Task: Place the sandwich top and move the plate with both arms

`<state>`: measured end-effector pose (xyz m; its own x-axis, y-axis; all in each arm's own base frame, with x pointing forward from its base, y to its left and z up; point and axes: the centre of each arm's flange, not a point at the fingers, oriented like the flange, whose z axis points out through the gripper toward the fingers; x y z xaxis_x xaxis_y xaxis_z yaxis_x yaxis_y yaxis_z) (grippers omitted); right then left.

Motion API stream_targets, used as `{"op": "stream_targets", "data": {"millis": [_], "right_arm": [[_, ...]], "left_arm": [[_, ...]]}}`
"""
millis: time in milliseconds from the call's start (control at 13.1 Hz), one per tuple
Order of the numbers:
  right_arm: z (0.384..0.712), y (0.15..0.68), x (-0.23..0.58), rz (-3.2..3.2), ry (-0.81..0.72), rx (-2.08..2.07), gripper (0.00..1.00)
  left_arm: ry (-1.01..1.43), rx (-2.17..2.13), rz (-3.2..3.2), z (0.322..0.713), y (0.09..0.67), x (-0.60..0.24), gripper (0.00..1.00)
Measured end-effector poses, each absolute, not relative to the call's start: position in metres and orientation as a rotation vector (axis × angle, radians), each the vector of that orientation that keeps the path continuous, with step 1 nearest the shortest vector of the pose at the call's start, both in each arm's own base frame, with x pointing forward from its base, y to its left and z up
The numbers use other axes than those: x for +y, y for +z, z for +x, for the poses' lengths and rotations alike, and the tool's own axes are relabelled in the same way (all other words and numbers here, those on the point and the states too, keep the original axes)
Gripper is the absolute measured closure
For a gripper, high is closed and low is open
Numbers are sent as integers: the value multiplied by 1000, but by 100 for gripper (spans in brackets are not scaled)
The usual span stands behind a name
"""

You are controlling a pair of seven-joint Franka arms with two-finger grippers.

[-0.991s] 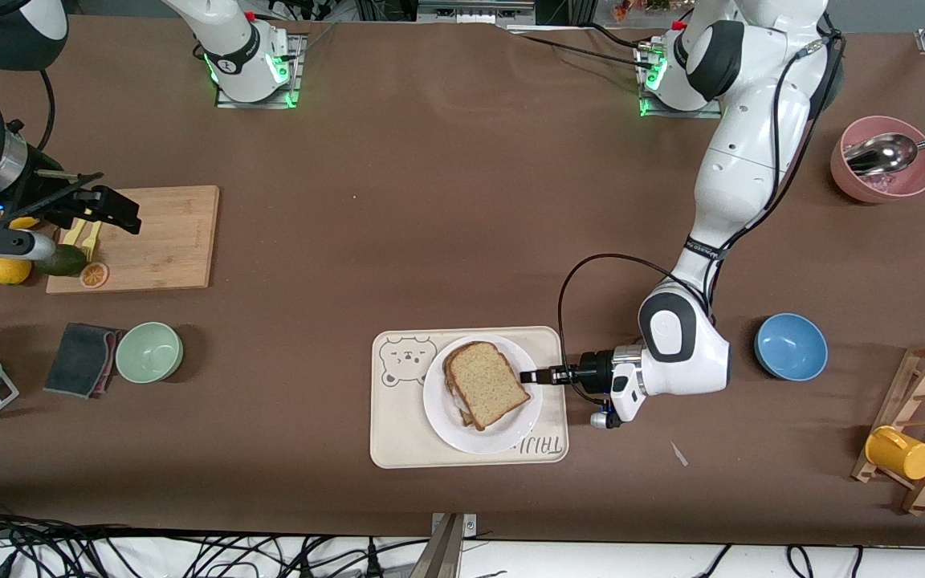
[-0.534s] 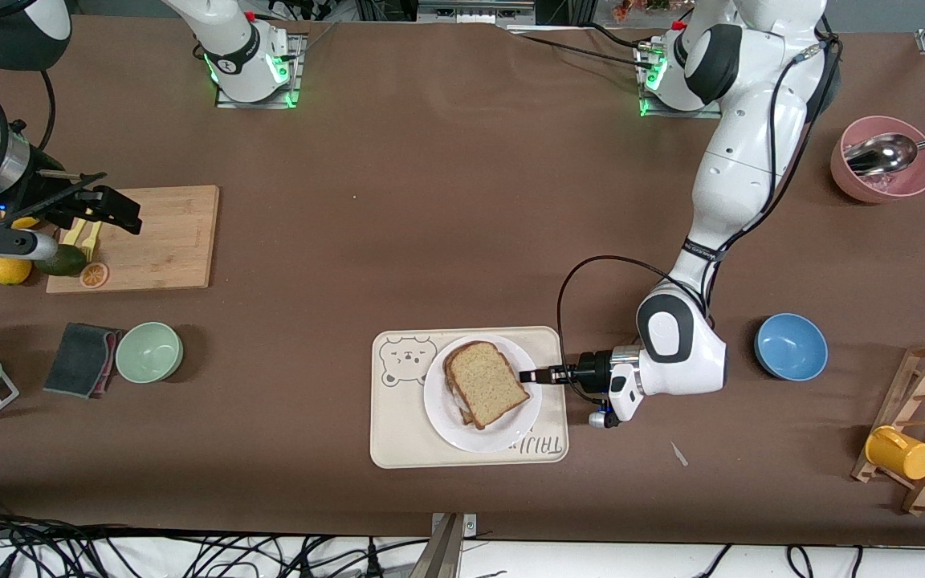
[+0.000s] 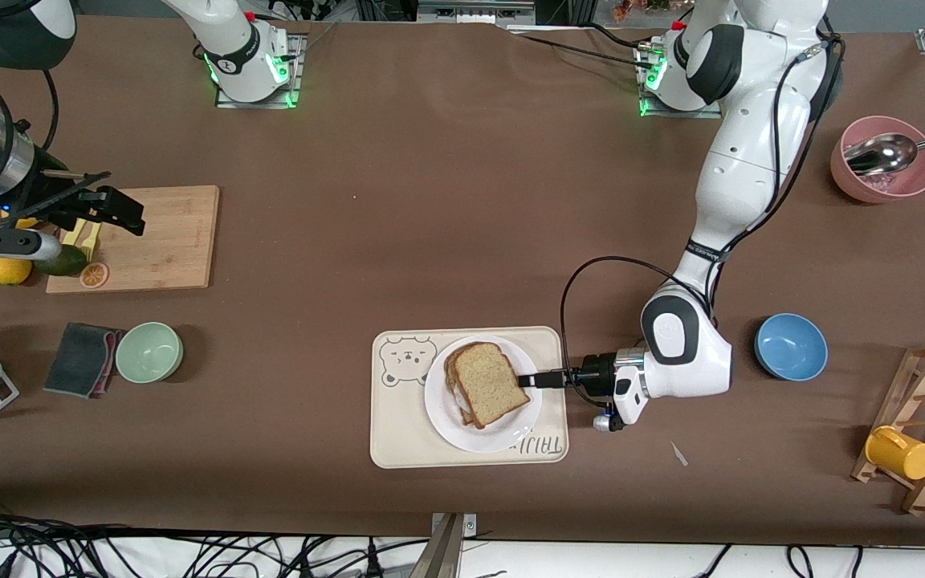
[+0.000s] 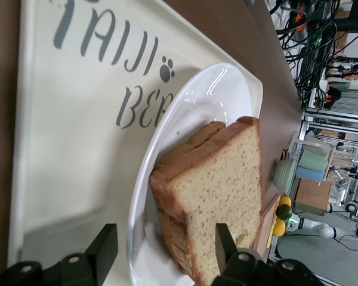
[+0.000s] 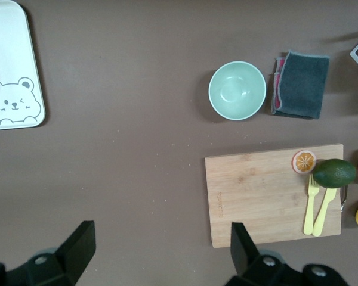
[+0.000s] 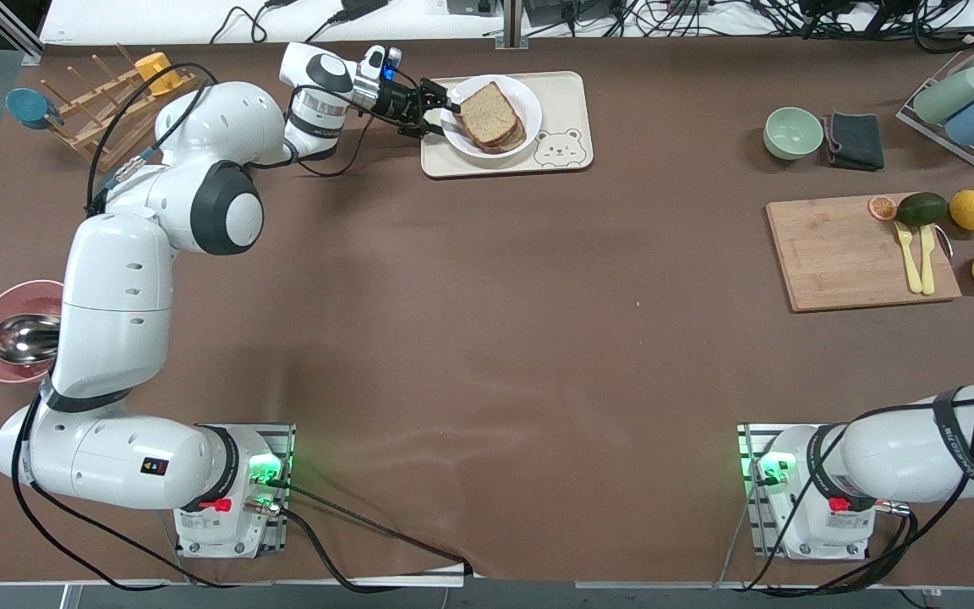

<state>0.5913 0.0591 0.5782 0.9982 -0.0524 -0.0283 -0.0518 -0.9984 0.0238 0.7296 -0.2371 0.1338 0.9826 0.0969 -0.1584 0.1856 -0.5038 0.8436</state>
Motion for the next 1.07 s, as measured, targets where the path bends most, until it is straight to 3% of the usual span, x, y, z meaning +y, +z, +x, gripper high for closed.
{"op": "stream_targets", "data": {"millis": [305,1067], "right_arm": [[594,579,59,3119,-18,-81,0],[595,579,58,3119,-10,-89,0]], "left_arm": [[-87,137,2165,737,144,-218,28],[-192,-96,2480,741,245,-193,29]]}}
